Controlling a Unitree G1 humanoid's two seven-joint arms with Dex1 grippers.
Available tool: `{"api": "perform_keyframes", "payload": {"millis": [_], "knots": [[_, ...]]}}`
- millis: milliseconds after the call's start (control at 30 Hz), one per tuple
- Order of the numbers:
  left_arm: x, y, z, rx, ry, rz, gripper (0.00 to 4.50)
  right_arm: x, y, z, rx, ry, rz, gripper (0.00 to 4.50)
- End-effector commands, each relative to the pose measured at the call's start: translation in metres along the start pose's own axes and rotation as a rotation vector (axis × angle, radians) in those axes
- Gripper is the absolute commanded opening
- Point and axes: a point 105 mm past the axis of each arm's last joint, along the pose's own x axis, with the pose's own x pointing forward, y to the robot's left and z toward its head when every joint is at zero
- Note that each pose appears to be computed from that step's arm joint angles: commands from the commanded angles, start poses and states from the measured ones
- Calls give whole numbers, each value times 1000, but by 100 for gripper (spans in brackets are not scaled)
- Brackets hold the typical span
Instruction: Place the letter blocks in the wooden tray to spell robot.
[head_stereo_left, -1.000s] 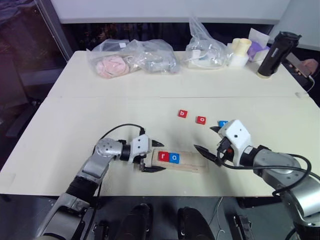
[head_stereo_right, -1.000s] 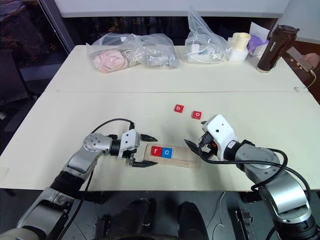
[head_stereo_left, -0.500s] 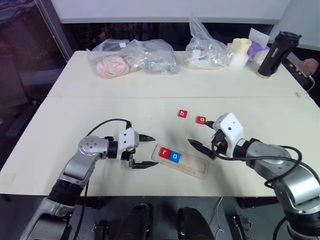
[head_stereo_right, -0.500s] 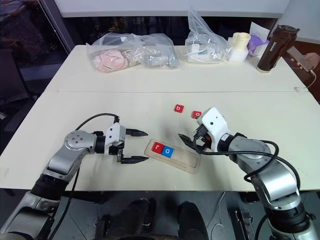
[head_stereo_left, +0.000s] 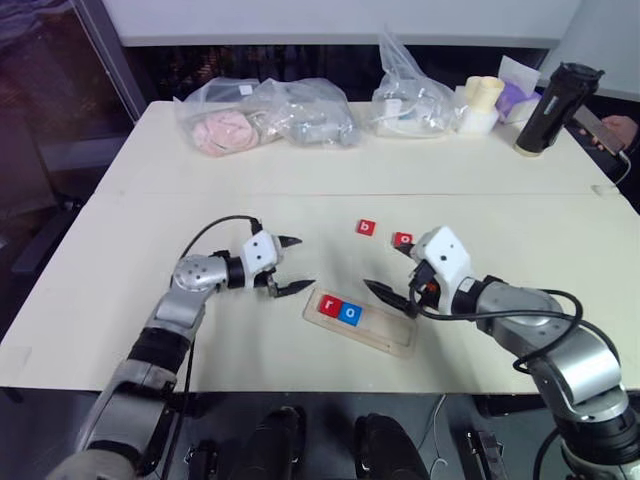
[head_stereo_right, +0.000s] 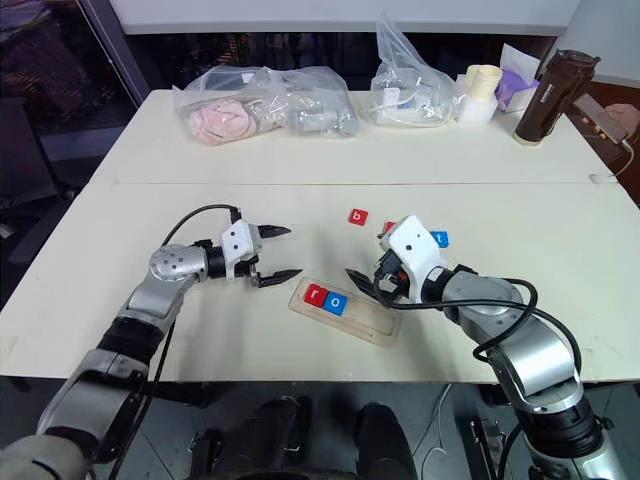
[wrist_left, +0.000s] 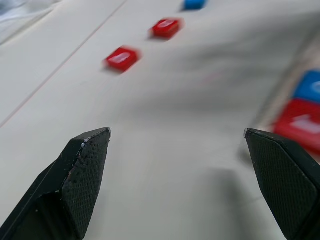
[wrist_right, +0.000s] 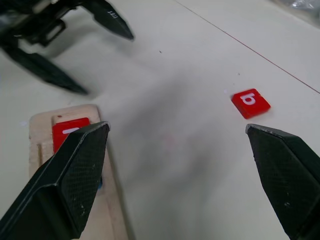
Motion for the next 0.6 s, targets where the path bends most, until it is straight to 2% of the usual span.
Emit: {"api": "perform_keyframes", "payload": {"millis": [33,233,367,467,600], "knots": [[0,5,8,37,-41,5,448,7,-1,9,-58,-33,-29,450],[-14,-2,14,14,-85,-48,448,29,-36,11,-107,-25,-213,450],[-22,-7,16,-8,-85,-79,448,35,-43,11,-91,-20,-261,450],[-43,-23,21,-40,-64,-175,448,58,-50,21,125,-23,-322,450],[-51,-31,27,-52,-55,-193,448,79,-52,33,315,-3,-364,450]]}}
